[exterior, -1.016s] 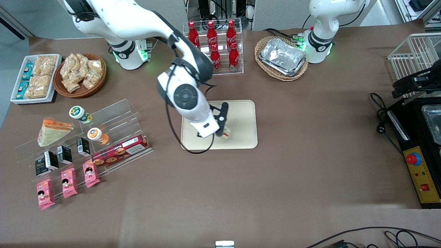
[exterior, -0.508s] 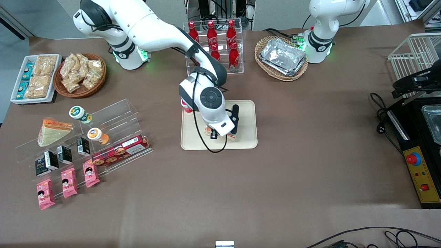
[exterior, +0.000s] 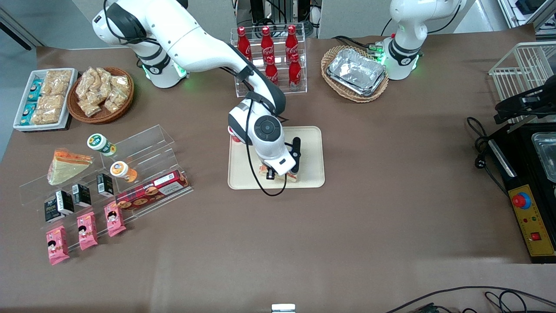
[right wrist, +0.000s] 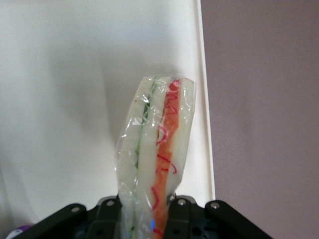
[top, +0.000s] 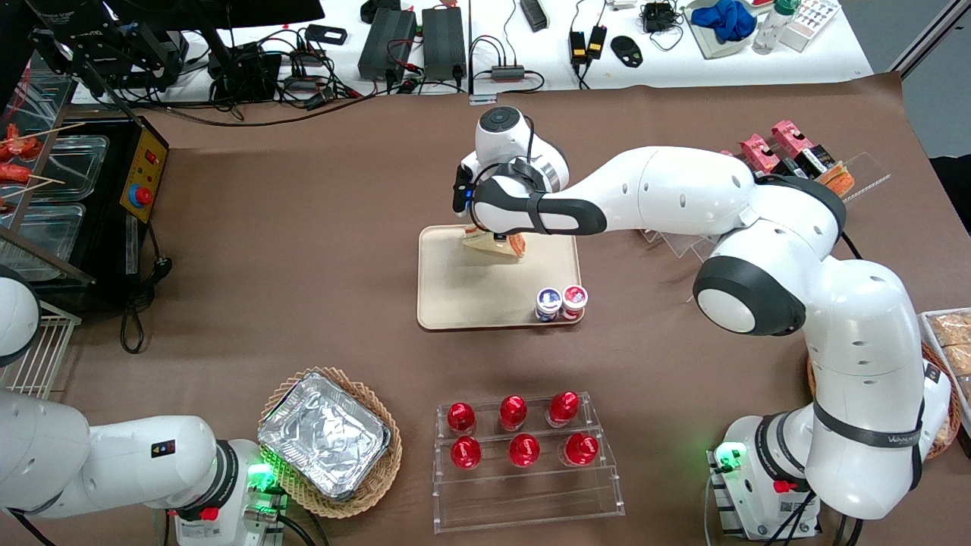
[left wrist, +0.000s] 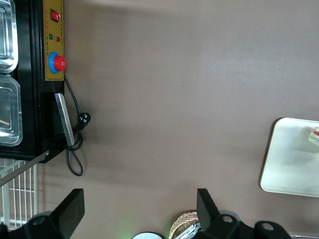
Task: Place sandwich on tray
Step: 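Lower the sandwich onto the tray and open the right gripper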
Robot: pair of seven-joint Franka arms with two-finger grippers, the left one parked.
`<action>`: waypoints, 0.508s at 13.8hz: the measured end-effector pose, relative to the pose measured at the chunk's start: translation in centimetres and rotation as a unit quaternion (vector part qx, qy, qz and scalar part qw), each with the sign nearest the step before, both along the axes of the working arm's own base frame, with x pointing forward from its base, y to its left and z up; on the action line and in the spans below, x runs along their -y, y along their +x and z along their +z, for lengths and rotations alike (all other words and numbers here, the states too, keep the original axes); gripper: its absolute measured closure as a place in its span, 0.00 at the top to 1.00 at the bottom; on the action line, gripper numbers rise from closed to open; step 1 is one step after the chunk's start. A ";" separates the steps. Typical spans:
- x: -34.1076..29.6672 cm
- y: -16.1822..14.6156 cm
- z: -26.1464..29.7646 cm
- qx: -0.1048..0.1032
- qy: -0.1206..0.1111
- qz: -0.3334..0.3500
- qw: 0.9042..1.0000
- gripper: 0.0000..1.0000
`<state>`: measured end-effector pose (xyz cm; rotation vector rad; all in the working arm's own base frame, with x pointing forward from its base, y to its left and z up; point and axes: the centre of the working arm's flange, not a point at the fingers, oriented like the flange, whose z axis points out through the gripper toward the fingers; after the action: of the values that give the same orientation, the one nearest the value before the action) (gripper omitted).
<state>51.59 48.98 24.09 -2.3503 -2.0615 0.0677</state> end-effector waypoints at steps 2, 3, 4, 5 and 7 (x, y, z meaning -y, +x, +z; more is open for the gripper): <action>0.2 0.2 -0.2 0.001 -0.001 -0.002 1.000 0.29; 0.3 0.2 -0.3 0.002 -0.001 -0.002 1.000 0.30; 0.3 0.3 -0.4 0.003 0.000 -0.003 1.000 0.38; 0.4 0.3 -0.5 0.003 0.000 -0.003 1.000 0.39; 0.4 0.3 -0.7 0.003 -0.001 -0.004 1.000 0.50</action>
<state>51.92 48.57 23.42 -2.3613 -2.0555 0.0627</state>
